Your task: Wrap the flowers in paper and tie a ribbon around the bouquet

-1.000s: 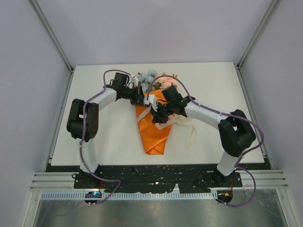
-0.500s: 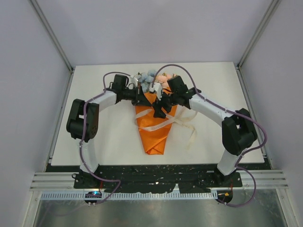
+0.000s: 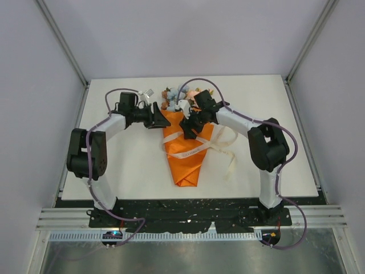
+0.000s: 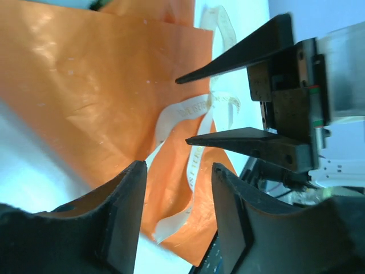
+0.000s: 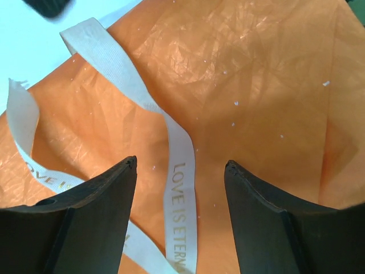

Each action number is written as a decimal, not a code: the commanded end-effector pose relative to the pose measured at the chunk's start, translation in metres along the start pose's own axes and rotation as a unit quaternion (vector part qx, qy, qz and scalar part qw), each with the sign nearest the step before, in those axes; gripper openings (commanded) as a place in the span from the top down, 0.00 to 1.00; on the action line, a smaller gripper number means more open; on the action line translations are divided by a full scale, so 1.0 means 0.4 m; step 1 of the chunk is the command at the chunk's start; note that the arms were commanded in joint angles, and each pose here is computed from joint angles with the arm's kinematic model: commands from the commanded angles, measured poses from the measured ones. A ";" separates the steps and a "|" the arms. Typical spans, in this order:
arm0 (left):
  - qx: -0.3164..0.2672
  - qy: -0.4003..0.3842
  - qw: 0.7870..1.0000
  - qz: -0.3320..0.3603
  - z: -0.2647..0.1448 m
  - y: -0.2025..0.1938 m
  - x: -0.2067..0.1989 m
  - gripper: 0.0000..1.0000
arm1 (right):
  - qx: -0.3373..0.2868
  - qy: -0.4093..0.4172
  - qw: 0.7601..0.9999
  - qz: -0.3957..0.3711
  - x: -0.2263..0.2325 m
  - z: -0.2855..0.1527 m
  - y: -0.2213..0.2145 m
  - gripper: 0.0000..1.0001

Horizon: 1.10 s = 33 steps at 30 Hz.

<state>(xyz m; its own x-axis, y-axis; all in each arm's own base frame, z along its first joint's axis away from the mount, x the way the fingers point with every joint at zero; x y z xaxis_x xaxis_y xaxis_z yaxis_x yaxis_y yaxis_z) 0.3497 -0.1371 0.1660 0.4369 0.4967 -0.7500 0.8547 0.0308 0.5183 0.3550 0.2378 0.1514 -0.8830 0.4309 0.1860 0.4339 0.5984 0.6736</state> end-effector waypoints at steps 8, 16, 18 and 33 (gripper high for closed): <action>-0.096 0.155 0.967 0.179 -0.199 0.077 -0.067 0.01 | -0.012 -0.011 0.998 -0.063 0.018 -0.008 0.061 0.80; -0.159 0.079 0.952 0.250 -0.289 0.141 -0.071 0.00 | -0.048 0.037 0.992 -0.109 0.116 -0.082 0.090 0.94; -0.149 0.107 0.943 0.277 -0.295 0.155 -0.075 0.00 | -0.045 0.048 0.991 -0.114 0.137 -0.087 0.084 0.95; 0.015 0.086 0.951 0.297 -0.246 0.133 -0.093 0.00 | 0.000 0.087 0.979 -0.185 0.217 -0.075 -0.015 0.95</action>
<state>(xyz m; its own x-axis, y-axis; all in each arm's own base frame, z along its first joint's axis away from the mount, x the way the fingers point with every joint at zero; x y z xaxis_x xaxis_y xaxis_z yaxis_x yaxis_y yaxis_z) 0.3711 -0.0417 0.2740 0.6982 0.6947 -0.1732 0.4271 -0.2099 0.8795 0.2769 0.2531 0.1625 -0.9856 0.1157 0.1235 0.1688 0.7240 0.6688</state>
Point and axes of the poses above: each gripper's point midway between its finger pads, its own z axis out along the fingers, its own x axis along the line the jaws close on, y = z × x, the point moved 10 cm from there along -z, back along the fingers, and after that the axes turned 8 degrees about z, right-handed, at the moved point
